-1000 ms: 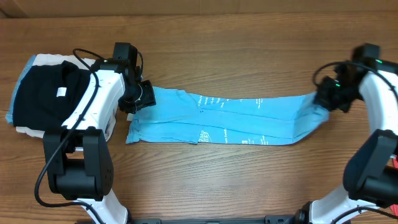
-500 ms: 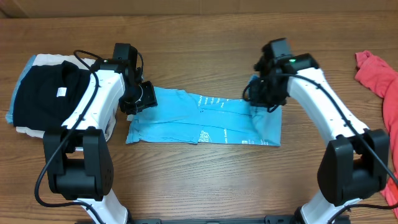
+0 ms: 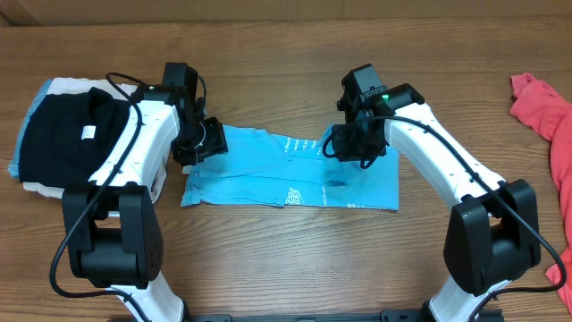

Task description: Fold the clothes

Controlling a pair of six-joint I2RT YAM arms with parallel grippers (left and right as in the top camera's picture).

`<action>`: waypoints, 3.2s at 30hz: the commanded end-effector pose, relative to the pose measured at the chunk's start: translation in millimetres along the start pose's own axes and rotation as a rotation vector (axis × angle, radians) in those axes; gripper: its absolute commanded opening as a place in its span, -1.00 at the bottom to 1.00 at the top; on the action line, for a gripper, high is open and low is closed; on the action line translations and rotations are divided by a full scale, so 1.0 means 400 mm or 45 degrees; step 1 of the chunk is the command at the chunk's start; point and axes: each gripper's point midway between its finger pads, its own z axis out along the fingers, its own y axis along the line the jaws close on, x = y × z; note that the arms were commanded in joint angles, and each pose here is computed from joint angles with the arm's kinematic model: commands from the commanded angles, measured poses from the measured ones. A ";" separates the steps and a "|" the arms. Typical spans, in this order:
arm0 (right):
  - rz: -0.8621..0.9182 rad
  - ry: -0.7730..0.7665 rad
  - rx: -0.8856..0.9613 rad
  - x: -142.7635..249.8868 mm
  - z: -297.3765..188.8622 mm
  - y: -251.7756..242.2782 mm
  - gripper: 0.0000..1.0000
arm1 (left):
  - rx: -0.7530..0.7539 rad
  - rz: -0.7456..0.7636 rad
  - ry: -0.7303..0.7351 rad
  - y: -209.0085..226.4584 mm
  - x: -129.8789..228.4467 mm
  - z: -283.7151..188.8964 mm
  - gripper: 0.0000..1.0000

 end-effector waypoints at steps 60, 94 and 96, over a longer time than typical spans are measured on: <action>-0.310 0.162 -0.128 0.136 0.115 0.054 -0.34 | -0.003 0.064 0.028 0.001 0.007 -0.007 0.32; 0.158 -0.154 0.307 -0.013 -0.094 -0.129 -0.27 | -0.167 0.206 0.111 0.109 -0.007 0.156 0.46; 0.214 -0.144 0.319 -0.012 -0.100 -0.165 -0.27 | -0.132 0.222 0.116 0.097 -0.007 0.163 0.38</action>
